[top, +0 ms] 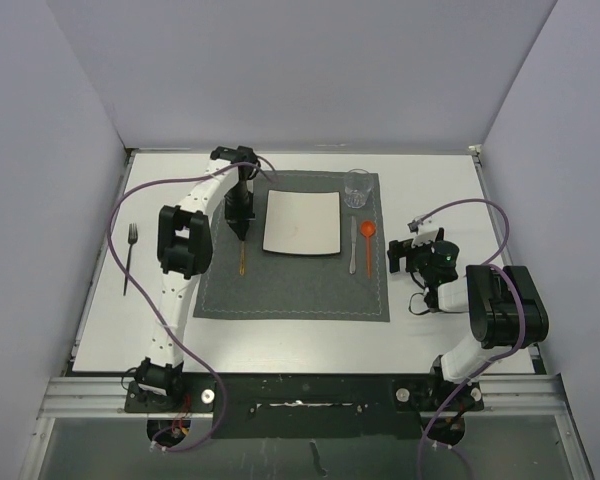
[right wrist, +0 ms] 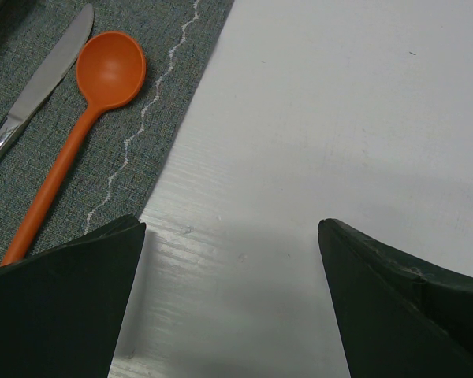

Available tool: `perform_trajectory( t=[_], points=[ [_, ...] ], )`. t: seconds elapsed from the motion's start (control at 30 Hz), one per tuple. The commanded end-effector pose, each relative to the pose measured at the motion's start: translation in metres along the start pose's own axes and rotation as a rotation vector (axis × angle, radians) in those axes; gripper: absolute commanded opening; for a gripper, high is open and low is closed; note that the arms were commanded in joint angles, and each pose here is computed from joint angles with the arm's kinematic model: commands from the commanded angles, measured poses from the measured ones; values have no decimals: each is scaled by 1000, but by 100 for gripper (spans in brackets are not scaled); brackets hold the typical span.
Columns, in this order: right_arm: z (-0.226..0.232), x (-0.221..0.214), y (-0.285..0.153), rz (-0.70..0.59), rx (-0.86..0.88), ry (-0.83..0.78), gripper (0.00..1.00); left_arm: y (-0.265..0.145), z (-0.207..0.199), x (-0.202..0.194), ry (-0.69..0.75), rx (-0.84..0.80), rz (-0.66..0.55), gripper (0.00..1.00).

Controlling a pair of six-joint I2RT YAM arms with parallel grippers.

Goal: Set the dinner table for one person
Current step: Place the fork on the napkin.

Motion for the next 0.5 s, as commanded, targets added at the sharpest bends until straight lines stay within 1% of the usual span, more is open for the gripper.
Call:
perform_trajectory(
  t=[0.0,0.47],
  points=[
    [-9,23,5,-75,-22,-13,98,3,-6,2,21,-6,8,0],
    [-9,23,5,-75,-22,-14,98,29,-5,-3,46,11,62,0]
  ],
)
Point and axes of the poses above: each gripper's point midway between its finger pads, its own y axis out along the fingers, its own z axis along the line the jaws close on, x = y × z, the point moved 1 cm from there along -y, back along the fingers, and after that the axes turned 7 degrees about -y, right-handed, at the moved point
